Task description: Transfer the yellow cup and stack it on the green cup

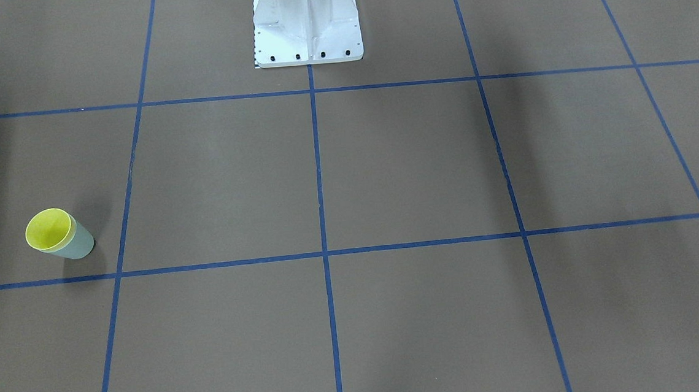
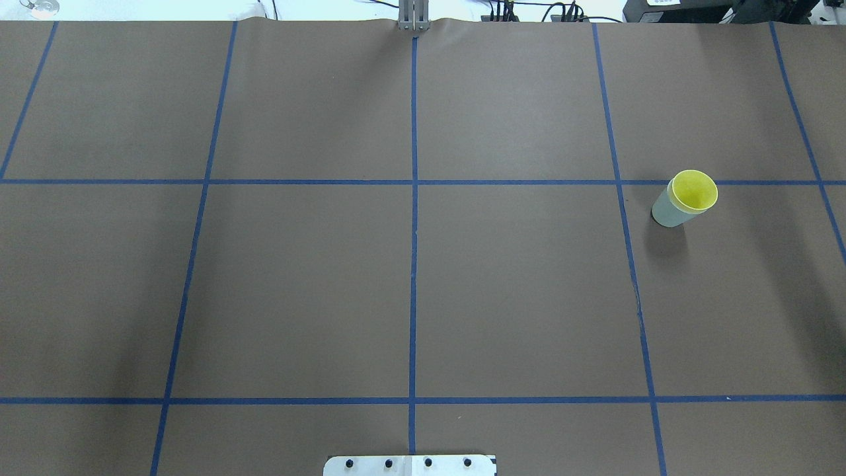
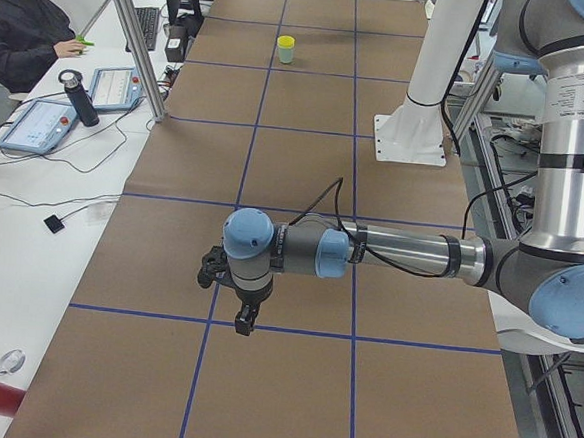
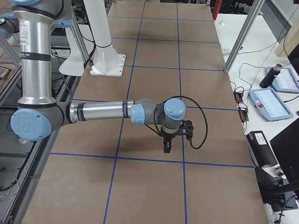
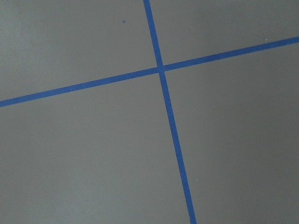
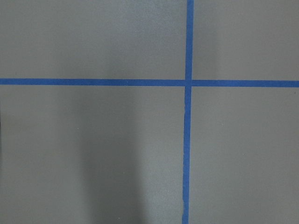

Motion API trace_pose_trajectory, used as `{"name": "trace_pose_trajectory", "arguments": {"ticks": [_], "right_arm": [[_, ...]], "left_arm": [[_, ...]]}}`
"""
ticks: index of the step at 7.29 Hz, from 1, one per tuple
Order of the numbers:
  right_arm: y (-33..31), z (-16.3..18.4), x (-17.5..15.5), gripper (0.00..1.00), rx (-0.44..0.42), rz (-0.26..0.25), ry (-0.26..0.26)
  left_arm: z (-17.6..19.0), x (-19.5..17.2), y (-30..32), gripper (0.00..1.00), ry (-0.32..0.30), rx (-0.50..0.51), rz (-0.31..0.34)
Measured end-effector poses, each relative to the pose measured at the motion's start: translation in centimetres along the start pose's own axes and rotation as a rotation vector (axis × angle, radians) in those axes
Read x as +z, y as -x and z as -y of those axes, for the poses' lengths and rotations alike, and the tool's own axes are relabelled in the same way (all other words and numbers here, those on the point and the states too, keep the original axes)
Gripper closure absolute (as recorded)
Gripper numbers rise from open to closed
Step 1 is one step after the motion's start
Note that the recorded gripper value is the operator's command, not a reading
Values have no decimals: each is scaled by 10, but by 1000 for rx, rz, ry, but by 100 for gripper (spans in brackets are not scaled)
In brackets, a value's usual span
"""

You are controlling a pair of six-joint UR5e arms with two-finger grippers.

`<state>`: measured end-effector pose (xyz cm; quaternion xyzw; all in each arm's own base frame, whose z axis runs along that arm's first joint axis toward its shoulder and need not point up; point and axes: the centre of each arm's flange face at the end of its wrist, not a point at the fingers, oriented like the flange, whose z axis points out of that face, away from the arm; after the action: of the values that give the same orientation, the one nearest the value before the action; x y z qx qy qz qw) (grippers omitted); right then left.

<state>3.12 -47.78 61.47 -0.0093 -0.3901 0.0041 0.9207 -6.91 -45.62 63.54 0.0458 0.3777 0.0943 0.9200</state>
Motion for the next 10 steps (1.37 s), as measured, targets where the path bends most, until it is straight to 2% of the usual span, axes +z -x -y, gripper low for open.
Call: {"name": "trace_pose_trajectory", "arguments": {"ticks": [10], "right_arm": [[-7,-2,-7,0,11,12,-17]], "left_arm": [[3,0,2,0,-2,4,1]]}}
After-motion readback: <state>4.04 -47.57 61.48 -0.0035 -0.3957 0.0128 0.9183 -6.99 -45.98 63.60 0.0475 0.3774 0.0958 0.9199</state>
